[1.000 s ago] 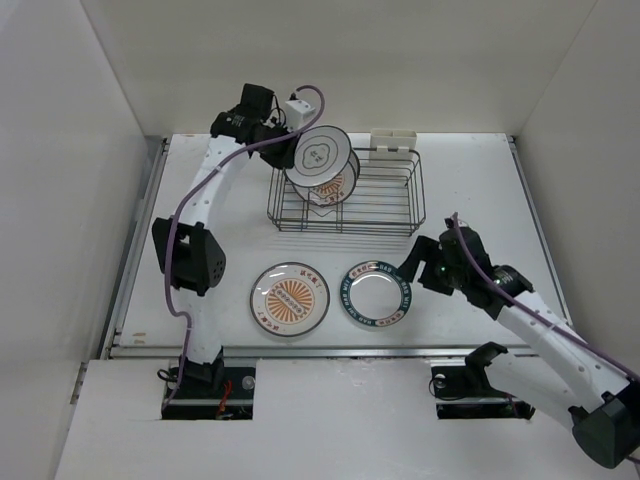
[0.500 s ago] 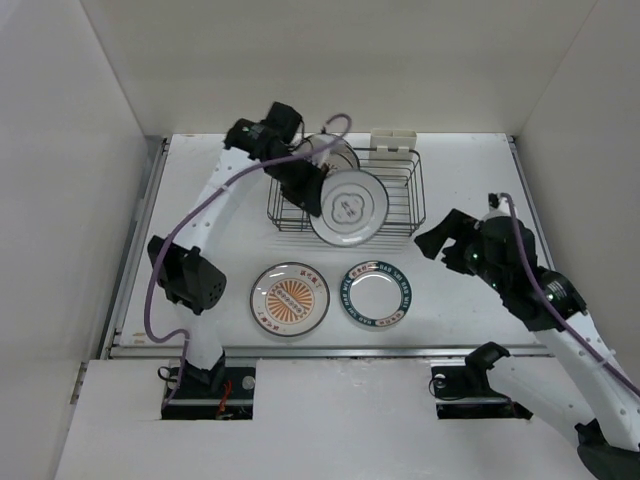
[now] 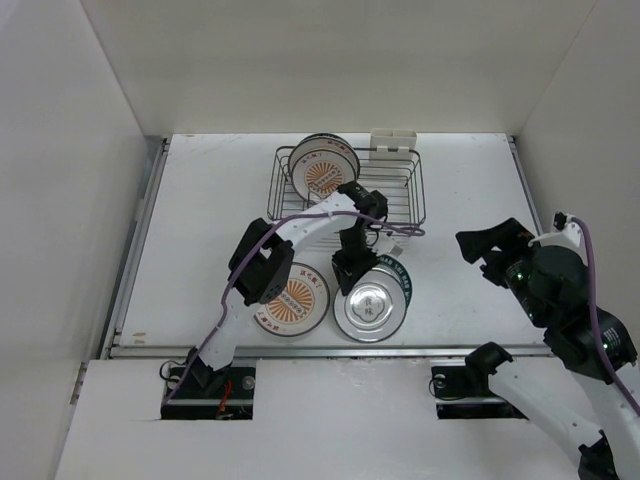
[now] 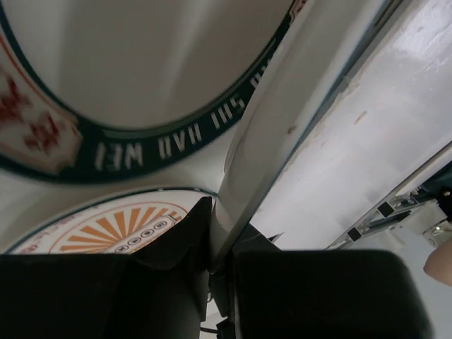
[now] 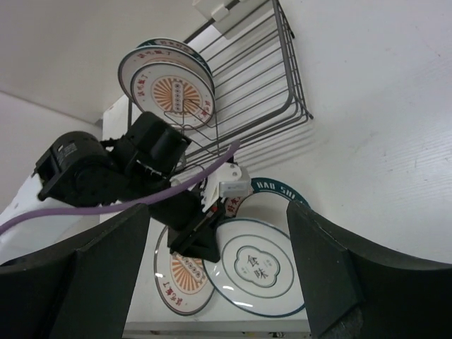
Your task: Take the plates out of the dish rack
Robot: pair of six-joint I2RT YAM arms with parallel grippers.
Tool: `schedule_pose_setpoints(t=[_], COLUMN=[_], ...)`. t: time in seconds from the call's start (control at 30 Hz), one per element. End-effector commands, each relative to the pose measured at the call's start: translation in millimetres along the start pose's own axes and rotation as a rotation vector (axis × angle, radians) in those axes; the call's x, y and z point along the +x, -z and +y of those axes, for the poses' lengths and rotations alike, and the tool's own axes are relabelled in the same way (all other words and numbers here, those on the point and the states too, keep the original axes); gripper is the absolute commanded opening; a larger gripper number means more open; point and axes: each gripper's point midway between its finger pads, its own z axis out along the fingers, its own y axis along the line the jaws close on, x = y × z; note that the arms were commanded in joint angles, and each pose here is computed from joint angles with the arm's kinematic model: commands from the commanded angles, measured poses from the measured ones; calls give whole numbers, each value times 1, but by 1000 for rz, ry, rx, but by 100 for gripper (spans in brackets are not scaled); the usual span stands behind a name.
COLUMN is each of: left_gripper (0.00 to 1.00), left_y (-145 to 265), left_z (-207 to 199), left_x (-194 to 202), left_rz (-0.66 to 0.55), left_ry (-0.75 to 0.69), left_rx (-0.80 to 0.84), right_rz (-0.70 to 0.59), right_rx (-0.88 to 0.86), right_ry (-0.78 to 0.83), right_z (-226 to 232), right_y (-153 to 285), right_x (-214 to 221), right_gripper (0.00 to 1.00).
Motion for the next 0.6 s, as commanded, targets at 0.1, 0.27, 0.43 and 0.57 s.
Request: schedule_pose_setpoints(t=[0.1, 0.27, 0.43, 0.57], left_gripper=[0, 0, 0, 0], left_y=[21, 30, 57, 80], left_z=[18, 4, 4, 16], left_x=[-36, -38, -40, -42], left_rz=[-114, -129, -201, -281], left_ry=[8, -21, -30, 34], left_rx=[-101, -42, -100, -89], right_rz=[17, 52, 59, 59], right_rx=[19, 12, 6, 6], right_ry=[-4, 3, 2, 2], right_z=[-2, -3, -2, -2], right_y=[-1, -3, -2, -2], right_x=[3, 12, 13, 13], right_gripper=[84, 84, 84, 84])
